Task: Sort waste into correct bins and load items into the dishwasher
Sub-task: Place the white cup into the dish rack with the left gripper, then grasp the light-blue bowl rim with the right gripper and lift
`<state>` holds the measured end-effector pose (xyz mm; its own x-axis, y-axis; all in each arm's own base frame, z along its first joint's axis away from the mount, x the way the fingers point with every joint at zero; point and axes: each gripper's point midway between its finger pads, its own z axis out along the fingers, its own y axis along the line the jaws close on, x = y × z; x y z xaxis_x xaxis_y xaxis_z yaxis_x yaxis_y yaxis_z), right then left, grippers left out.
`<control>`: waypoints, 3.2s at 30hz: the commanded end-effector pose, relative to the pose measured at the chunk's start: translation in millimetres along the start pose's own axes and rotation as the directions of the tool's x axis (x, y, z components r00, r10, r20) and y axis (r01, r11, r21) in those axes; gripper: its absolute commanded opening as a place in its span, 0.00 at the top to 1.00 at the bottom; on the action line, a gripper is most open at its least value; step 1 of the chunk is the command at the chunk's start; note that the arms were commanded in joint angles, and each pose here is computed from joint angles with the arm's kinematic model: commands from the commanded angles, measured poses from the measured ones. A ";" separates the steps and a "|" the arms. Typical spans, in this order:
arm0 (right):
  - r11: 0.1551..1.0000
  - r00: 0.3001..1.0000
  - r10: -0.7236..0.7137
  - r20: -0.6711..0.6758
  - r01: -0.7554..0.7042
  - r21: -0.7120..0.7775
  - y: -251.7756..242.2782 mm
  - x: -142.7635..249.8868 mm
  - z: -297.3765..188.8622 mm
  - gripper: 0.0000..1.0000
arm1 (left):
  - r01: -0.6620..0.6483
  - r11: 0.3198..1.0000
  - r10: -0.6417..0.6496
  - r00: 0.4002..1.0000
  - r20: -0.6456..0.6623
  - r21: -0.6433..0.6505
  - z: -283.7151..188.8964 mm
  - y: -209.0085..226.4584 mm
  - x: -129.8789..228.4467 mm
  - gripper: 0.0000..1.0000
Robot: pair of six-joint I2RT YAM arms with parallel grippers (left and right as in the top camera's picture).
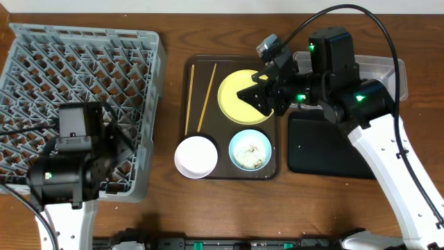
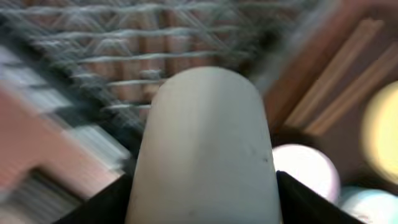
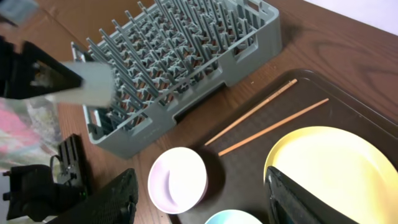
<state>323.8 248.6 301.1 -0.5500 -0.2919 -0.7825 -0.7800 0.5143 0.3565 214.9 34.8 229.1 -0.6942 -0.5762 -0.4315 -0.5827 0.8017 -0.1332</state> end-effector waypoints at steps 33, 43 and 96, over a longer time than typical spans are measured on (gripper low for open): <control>0.999 0.998 0.039 -0.039 -0.039 0.018 -1.3 11.2 -6.1 0.36 | 0.480 0.862 -0.506 0.836 -0.210 -0.164 86.9 101.3 -45.7 0.13; 0.993 0.994 0.087 -0.069 -0.082 0.081 -11.3 20.0 -4.3 0.35 | 0.329 0.941 -0.327 0.944 -0.035 0.076 18.8 56.3 -65.1 0.08; 0.713 0.563 0.653 -0.507 -0.231 0.662 -35.7 239.6 139.5 0.99 | -0.486 0.810 0.517 0.856 -0.008 0.328 -1.9 -82.3 11.6 0.00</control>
<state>255.9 271.3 16.4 -0.9720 -0.2209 0.0803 -0.2165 0.9745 0.0591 253.5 -39.5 234.5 -0.9012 -0.0958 -0.4228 -0.0064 0.9781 -0.2079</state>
